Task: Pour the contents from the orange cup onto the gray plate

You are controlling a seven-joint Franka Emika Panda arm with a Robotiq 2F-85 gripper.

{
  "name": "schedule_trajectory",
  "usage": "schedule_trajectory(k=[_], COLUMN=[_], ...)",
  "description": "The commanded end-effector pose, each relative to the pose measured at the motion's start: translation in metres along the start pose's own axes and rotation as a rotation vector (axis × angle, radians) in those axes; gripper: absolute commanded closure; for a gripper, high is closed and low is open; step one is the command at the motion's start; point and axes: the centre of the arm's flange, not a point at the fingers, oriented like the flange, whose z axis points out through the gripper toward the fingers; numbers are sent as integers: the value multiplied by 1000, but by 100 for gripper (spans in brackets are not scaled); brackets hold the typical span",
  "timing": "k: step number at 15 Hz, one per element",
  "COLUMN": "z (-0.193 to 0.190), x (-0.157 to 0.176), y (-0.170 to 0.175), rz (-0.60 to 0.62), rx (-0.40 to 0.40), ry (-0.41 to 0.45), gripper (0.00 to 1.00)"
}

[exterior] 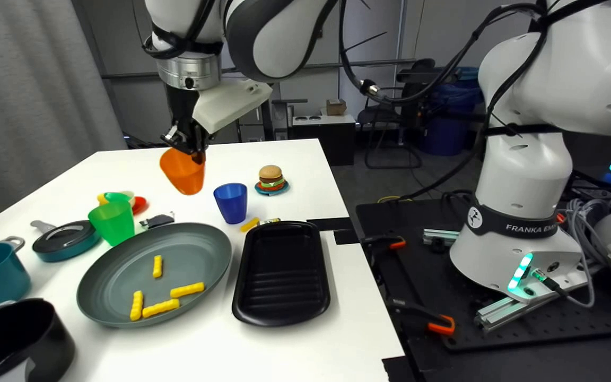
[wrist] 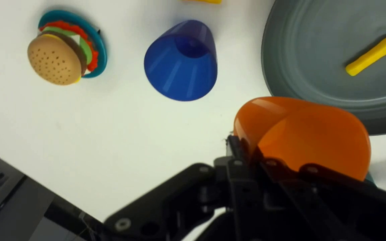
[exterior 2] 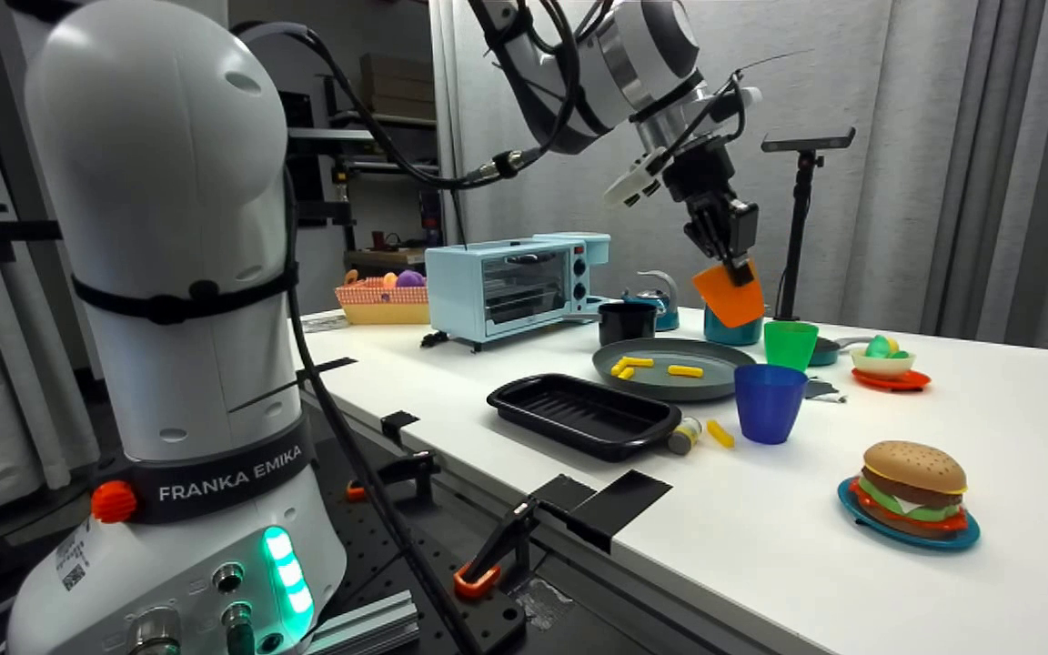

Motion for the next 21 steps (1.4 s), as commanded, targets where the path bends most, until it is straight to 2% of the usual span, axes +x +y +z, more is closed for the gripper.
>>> schedule_trajectory(k=[1, 4, 8, 13, 21], z=[18, 34, 48, 66, 109], x=[30, 43, 69, 90, 76], y=[14, 21, 30, 44, 67], rz=[135, 230, 286, 318, 369], rx=[126, 188, 226, 208, 144], ry=[-93, -143, -148, -134, -192], gripper=[100, 100, 100, 100, 100])
